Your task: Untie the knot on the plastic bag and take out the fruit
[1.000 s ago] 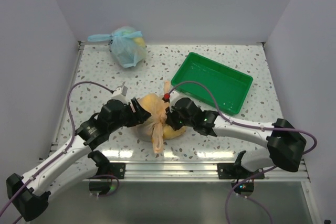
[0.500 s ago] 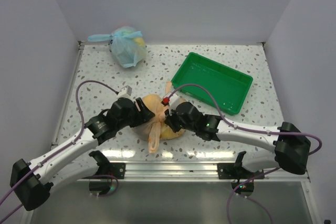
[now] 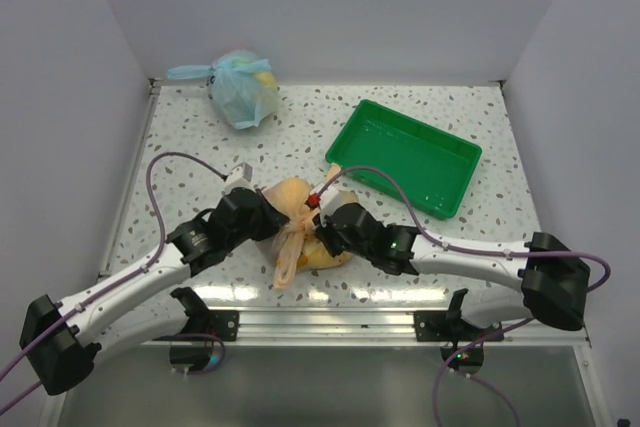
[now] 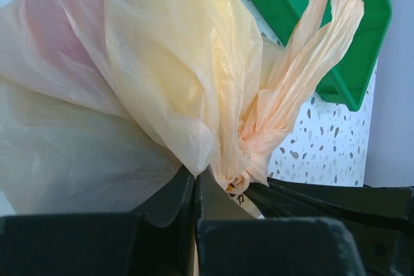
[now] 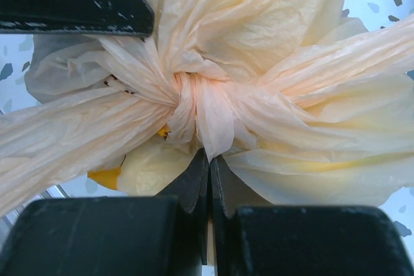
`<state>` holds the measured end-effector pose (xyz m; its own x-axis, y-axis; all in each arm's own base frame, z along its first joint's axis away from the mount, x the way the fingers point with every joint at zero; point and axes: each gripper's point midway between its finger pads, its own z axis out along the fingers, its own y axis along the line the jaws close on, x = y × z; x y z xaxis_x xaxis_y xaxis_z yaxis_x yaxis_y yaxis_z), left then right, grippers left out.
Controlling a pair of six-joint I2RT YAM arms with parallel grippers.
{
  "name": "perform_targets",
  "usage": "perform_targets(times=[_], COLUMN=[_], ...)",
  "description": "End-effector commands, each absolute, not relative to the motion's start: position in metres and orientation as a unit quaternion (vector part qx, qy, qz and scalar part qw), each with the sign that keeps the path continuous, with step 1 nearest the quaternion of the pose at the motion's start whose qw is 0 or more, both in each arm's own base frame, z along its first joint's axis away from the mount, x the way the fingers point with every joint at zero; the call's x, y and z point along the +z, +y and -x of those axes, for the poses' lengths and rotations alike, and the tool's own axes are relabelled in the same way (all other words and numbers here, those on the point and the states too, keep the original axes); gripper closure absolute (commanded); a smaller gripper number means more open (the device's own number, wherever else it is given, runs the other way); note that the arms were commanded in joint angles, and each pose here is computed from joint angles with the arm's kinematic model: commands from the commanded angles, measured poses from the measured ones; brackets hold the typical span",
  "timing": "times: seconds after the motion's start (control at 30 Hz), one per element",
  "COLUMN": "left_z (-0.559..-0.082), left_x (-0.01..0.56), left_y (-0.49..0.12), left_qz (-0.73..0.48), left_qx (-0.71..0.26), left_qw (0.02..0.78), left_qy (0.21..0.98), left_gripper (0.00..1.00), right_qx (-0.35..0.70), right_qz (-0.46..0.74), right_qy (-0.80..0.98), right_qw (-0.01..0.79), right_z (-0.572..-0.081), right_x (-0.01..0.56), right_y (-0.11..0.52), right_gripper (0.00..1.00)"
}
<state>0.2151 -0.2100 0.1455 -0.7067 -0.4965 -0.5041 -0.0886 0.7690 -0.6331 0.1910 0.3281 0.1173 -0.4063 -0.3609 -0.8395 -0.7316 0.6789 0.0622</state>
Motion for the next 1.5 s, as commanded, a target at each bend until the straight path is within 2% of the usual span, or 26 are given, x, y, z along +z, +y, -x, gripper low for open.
perform_targets(times=[0.0, 0.13, 0.3, 0.43, 0.6, 0.73, 0.77, 0.87, 1.1, 1.4, 1.47], left_z=[-0.227, -0.234, -0.247, -0.253, -0.255, -0.258, -0.258, -0.256, -0.252, -0.247, -0.246], left_x=[0.164, 0.175, 0.186, 0.191, 0.191, 0.201, 0.204, 0.212, 0.221, 0.22, 0.218], left_y=[-0.196, -0.167, -0.103, -0.064, -0.049, -0.071, -0.075, -0.086, -0.092, -0.096, -0.093], left_qz=[0.174, 0.173, 0.186, 0.178, 0.158, 0.115, 0.103, 0.078, 0.063, 0.067, 0.069], left_qx=[-0.283, -0.236, -0.149, -0.068, -0.021, -0.073, -0.079, -0.105, -0.122, -0.139, -0.132], left_qw=[0.4, 0.439, 0.481, 0.501, 0.487, 0.489, 0.491, 0.491, 0.487, 0.483, 0.48], left_qy=[0.854, 0.849, 0.844, 0.845, 0.859, 0.861, 0.861, 0.861, 0.863, 0.862, 0.865], left_gripper=[1.0, 1.0, 1.0, 1.0, 1.0, 1.0, 1.0, 1.0, 1.0, 1.0, 1.0], right_qx=[0.205, 0.164, 0.121, 0.081, 0.113, 0.159, 0.169, 0.205, 0.223, 0.156, 0.145], right_qz=[0.307, 0.274, 0.189, 0.163, 0.163, 0.23, 0.248, 0.303, 0.386, 0.395, 0.393], right_qy=[0.806, 0.815, 0.829, 0.843, 0.847, 0.833, 0.828, 0.808, 0.778, 0.803, 0.809], right_qw=[0.462, 0.483, 0.512, 0.505, 0.493, 0.478, 0.473, 0.461, 0.442, 0.419, 0.412], right_z=[-0.198, -0.206, -0.217, -0.217, -0.205, -0.194, -0.191, -0.183, -0.187, -0.215, -0.216], right_x=[0.133, 0.134, 0.145, 0.136, 0.133, 0.158, 0.164, 0.192, 0.239, 0.197, 0.187], right_y=[0.316, 0.289, 0.244, 0.217, 0.213, 0.237, 0.243, 0.266, 0.313, 0.332, 0.329], right_gripper=[1.0, 1.0, 1.0, 1.0, 1.0, 0.74, 0.54, 0.34, 0.25, 0.26, 0.29])
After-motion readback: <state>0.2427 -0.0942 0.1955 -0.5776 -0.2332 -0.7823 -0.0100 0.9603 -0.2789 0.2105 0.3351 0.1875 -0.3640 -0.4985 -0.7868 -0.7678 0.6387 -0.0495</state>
